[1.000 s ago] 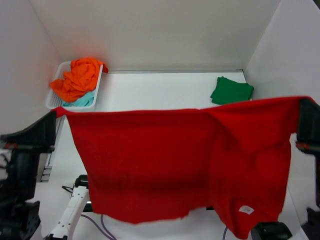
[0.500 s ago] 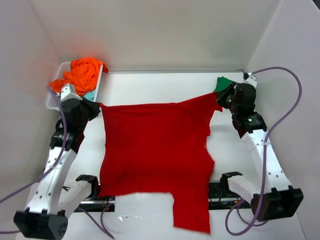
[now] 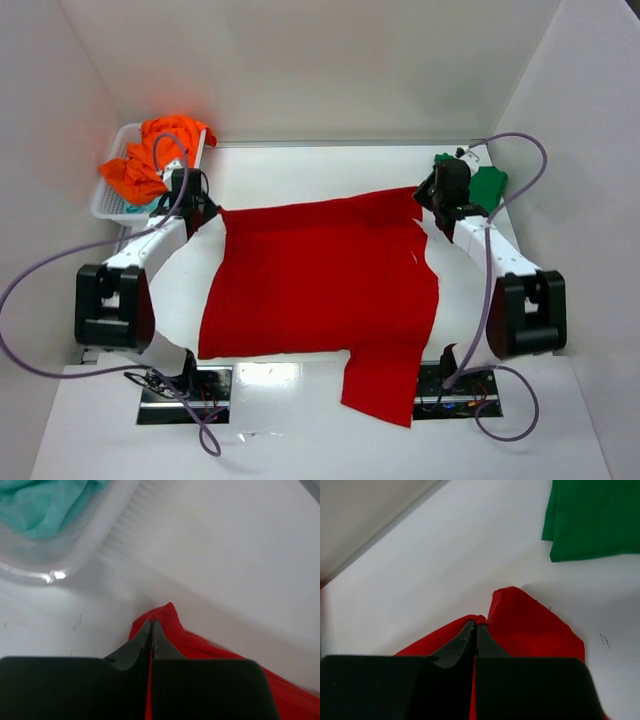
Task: Fold and stack the t-shirts
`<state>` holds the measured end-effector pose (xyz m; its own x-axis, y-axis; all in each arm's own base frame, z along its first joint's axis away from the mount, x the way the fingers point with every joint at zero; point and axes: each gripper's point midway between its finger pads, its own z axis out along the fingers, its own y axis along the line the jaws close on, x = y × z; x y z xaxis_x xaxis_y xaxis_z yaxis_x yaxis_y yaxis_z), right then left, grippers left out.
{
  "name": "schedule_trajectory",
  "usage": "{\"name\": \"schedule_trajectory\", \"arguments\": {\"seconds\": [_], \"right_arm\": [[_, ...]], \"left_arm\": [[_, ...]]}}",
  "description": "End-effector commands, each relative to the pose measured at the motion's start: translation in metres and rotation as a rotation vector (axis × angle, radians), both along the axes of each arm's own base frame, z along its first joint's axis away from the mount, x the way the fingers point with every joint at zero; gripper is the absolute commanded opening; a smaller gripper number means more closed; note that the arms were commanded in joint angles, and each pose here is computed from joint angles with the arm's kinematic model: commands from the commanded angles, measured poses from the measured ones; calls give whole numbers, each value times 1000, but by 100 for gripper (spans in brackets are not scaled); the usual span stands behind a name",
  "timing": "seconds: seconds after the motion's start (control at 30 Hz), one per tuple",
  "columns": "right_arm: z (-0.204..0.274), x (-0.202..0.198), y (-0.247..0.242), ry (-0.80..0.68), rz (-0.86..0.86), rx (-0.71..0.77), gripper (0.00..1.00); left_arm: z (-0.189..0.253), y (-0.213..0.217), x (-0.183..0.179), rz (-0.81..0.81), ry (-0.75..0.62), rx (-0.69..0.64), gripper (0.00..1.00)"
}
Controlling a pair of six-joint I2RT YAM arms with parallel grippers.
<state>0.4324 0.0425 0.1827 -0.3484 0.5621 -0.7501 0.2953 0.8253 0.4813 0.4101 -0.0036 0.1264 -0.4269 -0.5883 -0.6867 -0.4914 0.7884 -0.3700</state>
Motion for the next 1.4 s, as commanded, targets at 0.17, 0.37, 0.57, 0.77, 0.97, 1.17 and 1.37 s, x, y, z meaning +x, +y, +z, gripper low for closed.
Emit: {"name": "schedule_trajectory", "arguments": {"seconds": [0.17, 0.37, 0.57, 0.77, 0.97, 1.17, 1.37], "right_arm": [[31, 78, -20, -126, -92, -17, 0], [16, 108, -27, -90, -59, 37, 0], [1, 125, -19, -62, -6, 75, 0], [-9, 127, 6, -34, 126, 166, 0], [-22, 120, 18, 8, 167, 226, 0], [-70, 99, 21, 118, 166, 254, 0], [-99, 95, 14, 170, 142, 209, 0]], "left_arm": [[36, 15, 108, -6, -161, 20, 0], [32, 29, 129, 20, -156, 48, 0], [25, 41, 146, 20, -145, 75, 0], [14, 37, 147, 2, -121, 62, 0], [17, 39, 142, -1, -114, 82, 0], [8, 35, 138, -19, -95, 68, 0], [-2, 33, 138, -30, -78, 60, 0]]}}
